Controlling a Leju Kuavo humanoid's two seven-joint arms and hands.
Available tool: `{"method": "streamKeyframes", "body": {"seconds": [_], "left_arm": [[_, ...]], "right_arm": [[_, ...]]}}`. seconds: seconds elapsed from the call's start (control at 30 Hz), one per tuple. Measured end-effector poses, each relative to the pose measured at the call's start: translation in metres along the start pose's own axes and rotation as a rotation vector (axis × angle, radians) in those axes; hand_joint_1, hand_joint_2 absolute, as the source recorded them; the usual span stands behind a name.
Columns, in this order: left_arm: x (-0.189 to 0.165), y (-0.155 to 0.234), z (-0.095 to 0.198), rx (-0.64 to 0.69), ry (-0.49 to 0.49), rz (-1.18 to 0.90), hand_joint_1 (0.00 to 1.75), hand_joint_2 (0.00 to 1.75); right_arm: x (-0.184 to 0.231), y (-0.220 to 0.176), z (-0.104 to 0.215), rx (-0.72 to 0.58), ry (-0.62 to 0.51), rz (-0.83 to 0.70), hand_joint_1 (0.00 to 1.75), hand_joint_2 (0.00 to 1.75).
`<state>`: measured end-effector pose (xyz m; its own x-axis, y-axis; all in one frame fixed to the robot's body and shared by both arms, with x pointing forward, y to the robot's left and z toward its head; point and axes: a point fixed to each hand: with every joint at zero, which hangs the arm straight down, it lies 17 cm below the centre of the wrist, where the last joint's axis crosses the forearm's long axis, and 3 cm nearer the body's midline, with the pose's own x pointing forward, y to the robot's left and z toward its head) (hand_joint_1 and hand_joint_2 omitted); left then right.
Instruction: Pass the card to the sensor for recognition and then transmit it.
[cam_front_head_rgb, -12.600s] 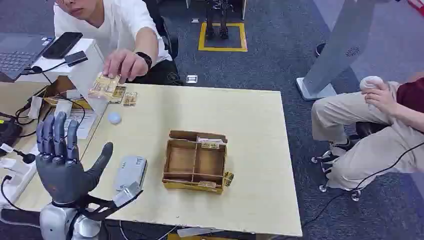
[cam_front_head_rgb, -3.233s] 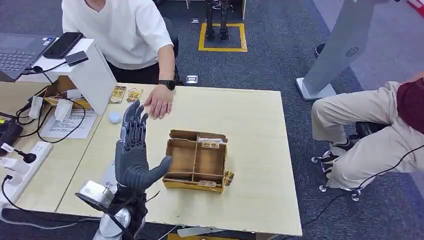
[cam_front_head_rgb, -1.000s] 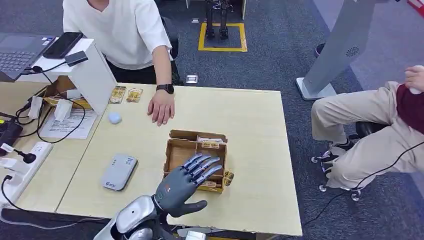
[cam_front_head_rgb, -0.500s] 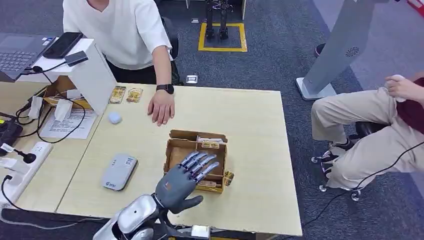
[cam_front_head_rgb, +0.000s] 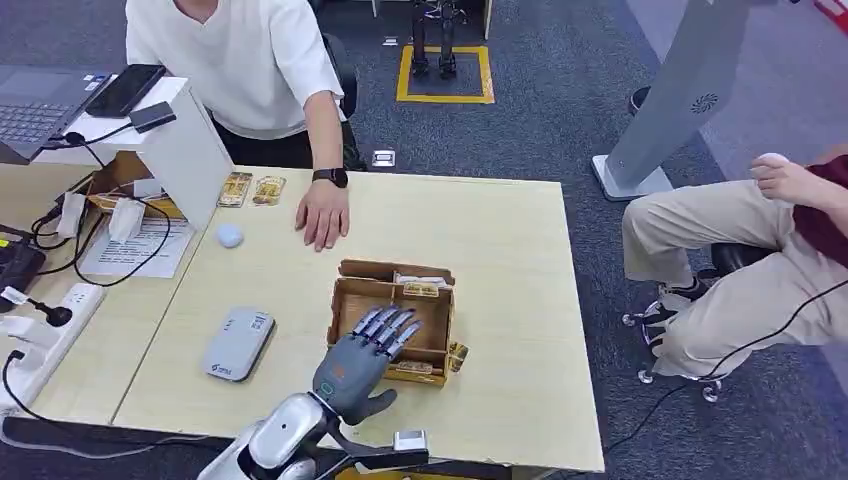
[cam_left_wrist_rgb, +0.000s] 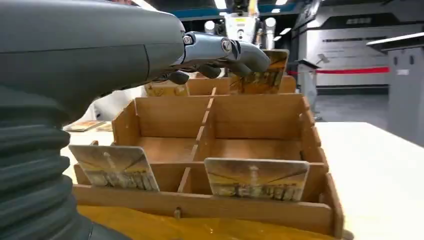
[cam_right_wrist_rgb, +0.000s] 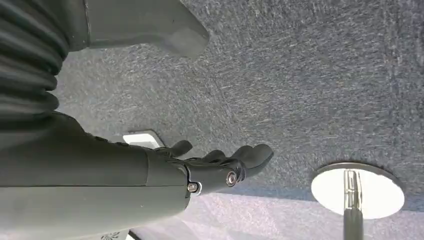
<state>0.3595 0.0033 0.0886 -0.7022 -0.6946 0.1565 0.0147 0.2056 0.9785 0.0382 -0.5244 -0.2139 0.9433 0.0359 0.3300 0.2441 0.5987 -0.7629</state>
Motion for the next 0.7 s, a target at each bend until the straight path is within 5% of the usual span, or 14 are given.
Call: {"method": "streamKeyframes", "body": {"seconds": [0.7], "left_arm": [[-0.018, 0.012, -0.006, 0.091, 0.106, -0.063, 0.00, 1.75]], "right_arm": [[-0.002, 0.001, 0.000, 0.004, 0.010, 0.011, 0.00, 1.75]]}}
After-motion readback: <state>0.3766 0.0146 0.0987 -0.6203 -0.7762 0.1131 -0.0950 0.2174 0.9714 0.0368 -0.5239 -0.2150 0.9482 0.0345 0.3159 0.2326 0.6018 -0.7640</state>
